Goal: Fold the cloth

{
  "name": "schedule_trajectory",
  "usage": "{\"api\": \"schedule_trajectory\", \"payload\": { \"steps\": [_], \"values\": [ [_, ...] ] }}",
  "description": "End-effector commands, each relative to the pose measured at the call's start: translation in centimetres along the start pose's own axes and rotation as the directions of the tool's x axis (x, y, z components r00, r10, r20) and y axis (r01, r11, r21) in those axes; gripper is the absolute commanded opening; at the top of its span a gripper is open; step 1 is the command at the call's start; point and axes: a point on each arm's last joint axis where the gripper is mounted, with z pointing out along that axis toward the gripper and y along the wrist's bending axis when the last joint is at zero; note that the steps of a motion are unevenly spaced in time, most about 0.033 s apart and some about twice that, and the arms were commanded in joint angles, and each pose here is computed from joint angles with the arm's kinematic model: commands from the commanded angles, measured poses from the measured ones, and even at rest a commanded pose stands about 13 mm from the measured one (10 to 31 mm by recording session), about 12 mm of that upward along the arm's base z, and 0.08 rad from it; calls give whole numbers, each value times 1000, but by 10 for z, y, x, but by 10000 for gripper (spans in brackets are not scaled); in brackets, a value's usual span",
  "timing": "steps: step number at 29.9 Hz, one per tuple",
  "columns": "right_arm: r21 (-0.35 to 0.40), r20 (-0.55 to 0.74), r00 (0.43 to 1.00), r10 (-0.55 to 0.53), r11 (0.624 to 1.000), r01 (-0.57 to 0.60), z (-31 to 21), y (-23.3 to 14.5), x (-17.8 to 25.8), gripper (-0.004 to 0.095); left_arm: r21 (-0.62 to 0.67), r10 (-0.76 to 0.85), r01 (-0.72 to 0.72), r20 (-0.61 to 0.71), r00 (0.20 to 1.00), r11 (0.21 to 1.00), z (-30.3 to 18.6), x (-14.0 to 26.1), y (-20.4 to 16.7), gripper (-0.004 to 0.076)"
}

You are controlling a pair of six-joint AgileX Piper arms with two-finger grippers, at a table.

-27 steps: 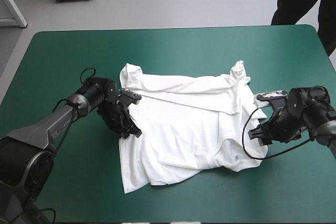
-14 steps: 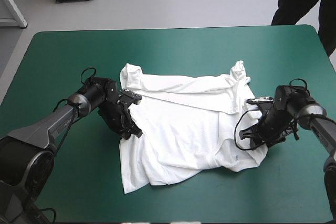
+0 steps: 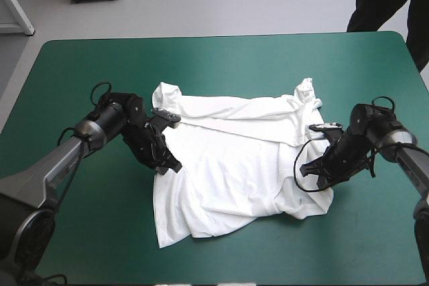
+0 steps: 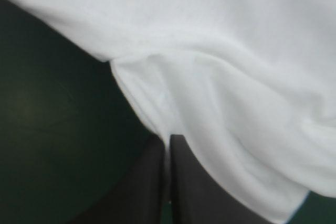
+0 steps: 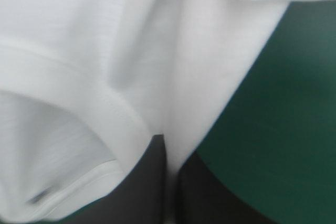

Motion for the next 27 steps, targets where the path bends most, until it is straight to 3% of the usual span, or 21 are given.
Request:
{"api": "schedule_trajectory", "payload": {
  "steps": [1, 6, 13, 21, 24, 27],
  "values": [
    [76, 229, 972, -54, 996, 37, -78, 19, 12, -3, 20, 26, -30, 178, 984, 999, -75, 15, -29, -22],
    [190, 541, 833, -116, 982, 14, -183, 45, 41, -3, -79, 108, -79, 493, 863, 994, -174, 43, -60, -22],
    [231, 816, 541, -203, 973, 16, -287, 83, 94, -3, -252, 271, -108, 807, 525, 962, -301, 119, -108, -22],
    [283, 937, 215, -277, 959, 1, -360, 116, 168, -3, -338, 356, -130, 921, 158, 932, -378, 199, -152, -22],
    [286, 952, 108, -287, 958, 18, -375, 128, 198, -3, -336, 351, -157, 933, 82, 929, -389, 214, -163, -22],
    [294, 954, 51, -295, 956, 25, -381, 135, 216, -3, -283, 296, -151, 952, 71, 947, -392, 220, -165, -22]
  ]
}}
